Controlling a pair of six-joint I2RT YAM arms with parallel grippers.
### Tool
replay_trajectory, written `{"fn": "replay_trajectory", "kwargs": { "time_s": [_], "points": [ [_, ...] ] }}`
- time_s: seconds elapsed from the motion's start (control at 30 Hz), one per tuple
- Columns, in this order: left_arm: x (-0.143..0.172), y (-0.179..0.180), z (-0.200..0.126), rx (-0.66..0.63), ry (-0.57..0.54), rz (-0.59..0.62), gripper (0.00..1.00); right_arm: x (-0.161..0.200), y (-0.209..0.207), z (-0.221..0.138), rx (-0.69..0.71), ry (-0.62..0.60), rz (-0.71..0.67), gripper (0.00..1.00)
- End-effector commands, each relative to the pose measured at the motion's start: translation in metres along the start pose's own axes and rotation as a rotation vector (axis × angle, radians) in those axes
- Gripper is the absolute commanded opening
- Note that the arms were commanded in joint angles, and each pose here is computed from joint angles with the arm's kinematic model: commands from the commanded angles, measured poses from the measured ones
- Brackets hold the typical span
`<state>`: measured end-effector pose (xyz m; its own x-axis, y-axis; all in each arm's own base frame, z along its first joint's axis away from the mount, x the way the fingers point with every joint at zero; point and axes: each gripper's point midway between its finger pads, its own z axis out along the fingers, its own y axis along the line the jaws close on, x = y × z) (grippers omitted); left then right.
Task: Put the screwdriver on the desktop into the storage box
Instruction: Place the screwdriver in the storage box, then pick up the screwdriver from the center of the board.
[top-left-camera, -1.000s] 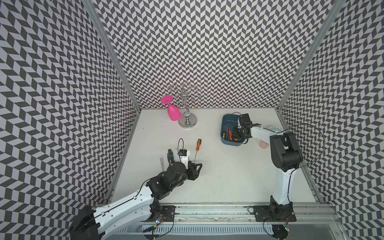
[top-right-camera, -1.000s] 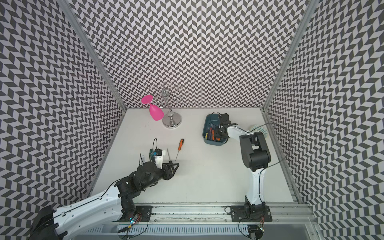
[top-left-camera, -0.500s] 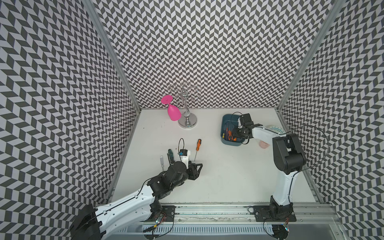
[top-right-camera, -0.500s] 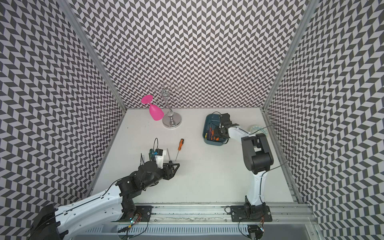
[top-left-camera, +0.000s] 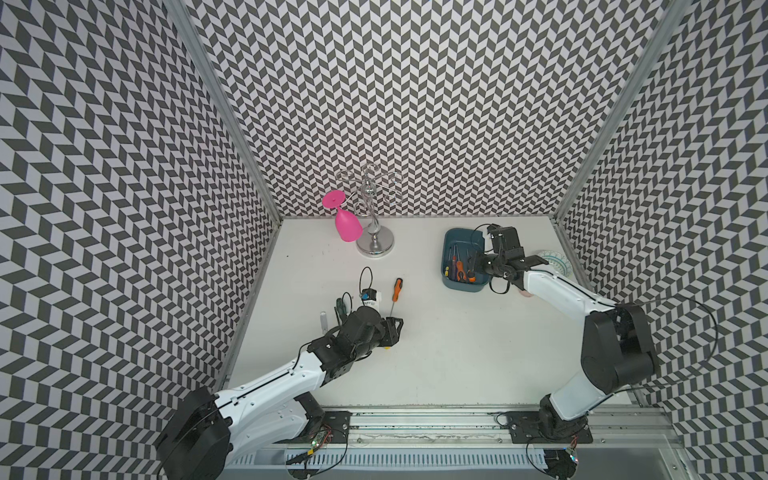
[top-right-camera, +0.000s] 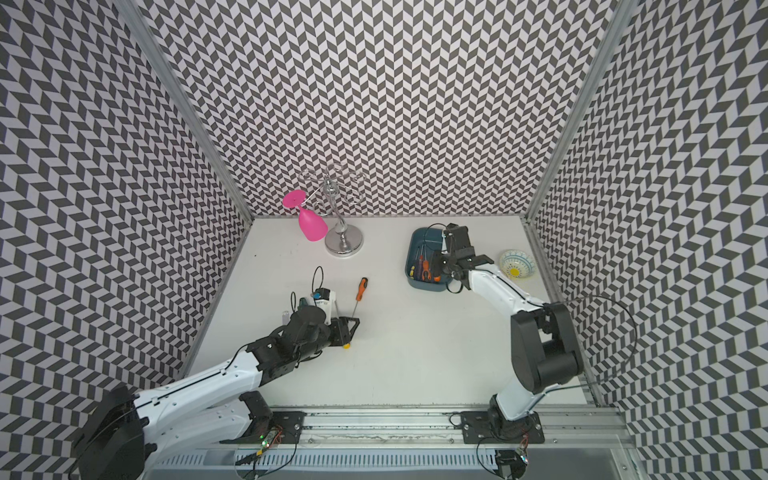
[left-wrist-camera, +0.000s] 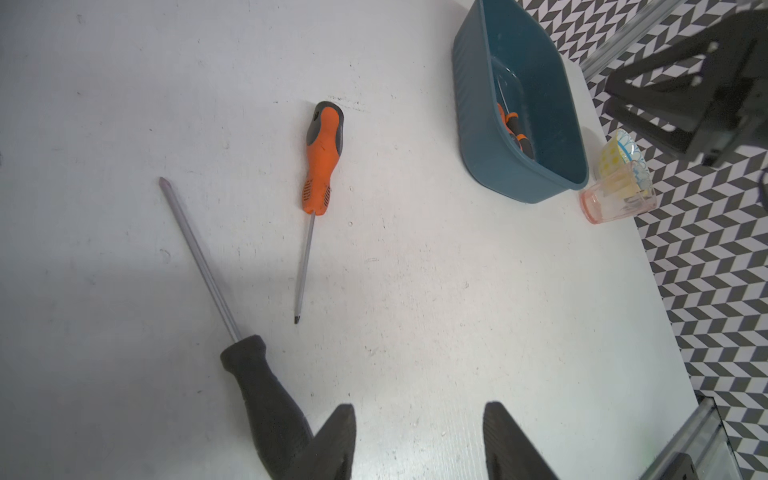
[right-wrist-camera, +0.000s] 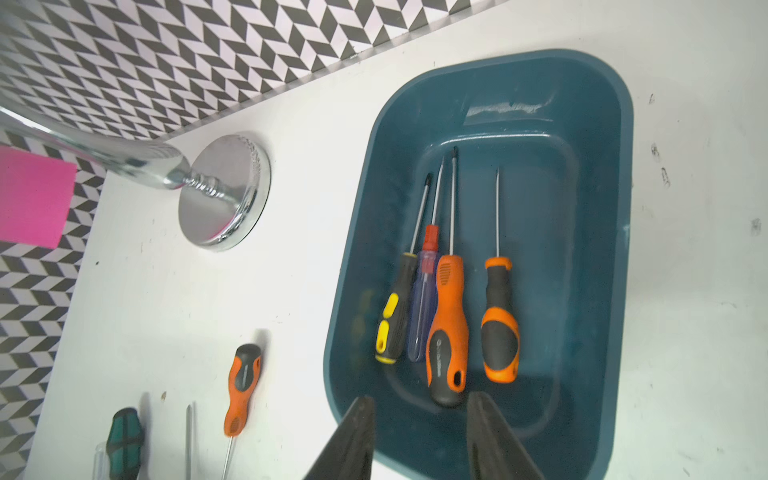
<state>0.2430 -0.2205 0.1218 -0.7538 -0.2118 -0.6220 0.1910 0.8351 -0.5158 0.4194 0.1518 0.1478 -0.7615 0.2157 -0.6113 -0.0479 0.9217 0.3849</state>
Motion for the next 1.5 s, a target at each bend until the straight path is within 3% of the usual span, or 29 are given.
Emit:
{"fn": "replay_trajectory", "kwargs": {
  "time_s": [0.0,0.43,0.83,1.47],
  "points": [
    [-0.007,-0.003,0.011,-0.032,0.038,0.024,0.54,0.0,0.018,-0.021,-0.076,-0.066,-0.005,0.41],
    [-0.031,0.026,0.079,-0.245,0.098,0.027,0.55,0.068,0.03,-0.068,-0.21,-0.07,-0.076,0.41],
    [-0.048,0.05,0.125,-0.38,0.129,0.057,0.53,0.101,0.022,-0.065,-0.229,-0.026,-0.107,0.42],
    [-0.032,0.063,0.147,-0.426,0.187,0.098,0.38,0.108,0.019,-0.055,-0.233,-0.017,-0.086,0.42]
  ]
}}
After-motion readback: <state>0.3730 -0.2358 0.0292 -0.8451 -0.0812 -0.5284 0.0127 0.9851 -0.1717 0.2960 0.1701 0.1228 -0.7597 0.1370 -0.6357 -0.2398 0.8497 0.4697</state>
